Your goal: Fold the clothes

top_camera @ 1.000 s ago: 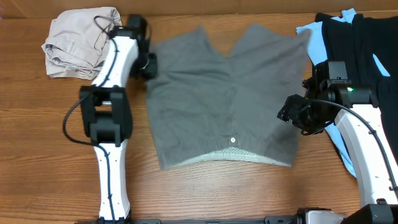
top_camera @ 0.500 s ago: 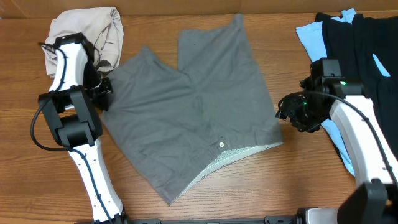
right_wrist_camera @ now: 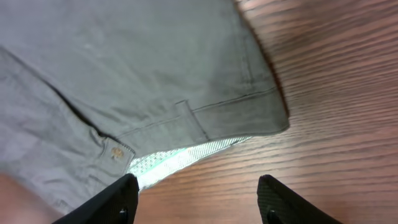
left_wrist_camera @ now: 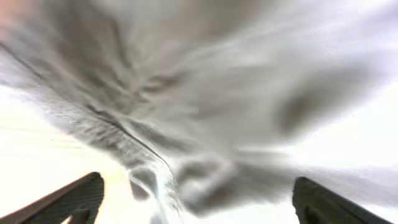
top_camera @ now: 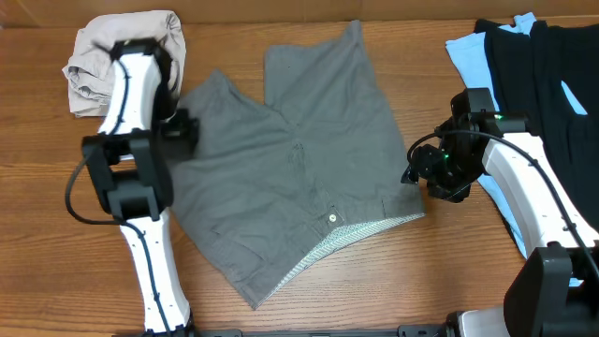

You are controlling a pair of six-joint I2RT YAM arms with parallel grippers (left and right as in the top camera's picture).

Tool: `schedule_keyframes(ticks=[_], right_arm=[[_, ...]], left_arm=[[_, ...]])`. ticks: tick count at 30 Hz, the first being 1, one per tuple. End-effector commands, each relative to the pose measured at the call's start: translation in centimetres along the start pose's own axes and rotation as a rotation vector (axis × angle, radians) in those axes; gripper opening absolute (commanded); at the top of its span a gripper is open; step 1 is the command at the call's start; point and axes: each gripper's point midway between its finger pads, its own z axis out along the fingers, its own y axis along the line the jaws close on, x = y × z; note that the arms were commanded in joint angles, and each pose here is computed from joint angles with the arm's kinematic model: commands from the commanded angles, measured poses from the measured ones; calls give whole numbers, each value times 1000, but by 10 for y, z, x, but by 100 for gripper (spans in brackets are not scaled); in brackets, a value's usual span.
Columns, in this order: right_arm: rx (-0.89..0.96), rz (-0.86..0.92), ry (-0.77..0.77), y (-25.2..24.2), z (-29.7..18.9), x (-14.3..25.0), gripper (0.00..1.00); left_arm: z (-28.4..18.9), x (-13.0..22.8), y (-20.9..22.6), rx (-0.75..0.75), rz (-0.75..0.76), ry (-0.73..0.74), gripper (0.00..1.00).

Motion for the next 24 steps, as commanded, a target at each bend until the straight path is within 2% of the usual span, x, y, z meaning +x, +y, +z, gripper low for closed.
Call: schedule_keyframes(ticks=[1, 8, 13, 16, 24], right_arm=[[-30, -61, -19, 10, -10, -3, 65], [13, -96, -16, 13, 4, 1, 67], [13, -98, -13, 13, 31, 7, 68], [14, -98, -8, 8, 51, 13, 67], [41, -71, -56, -12, 84, 13, 66]], left_arm=[[-120, -10, -9, -8, 62, -345, 100], [-249, -4, -20, 73, 19, -748, 100], [-307, 8, -36, 211, 50, -935, 100], [-316, 7, -40, 233, 61, -968, 100], [-303, 0, -41, 229, 66, -930, 100]])
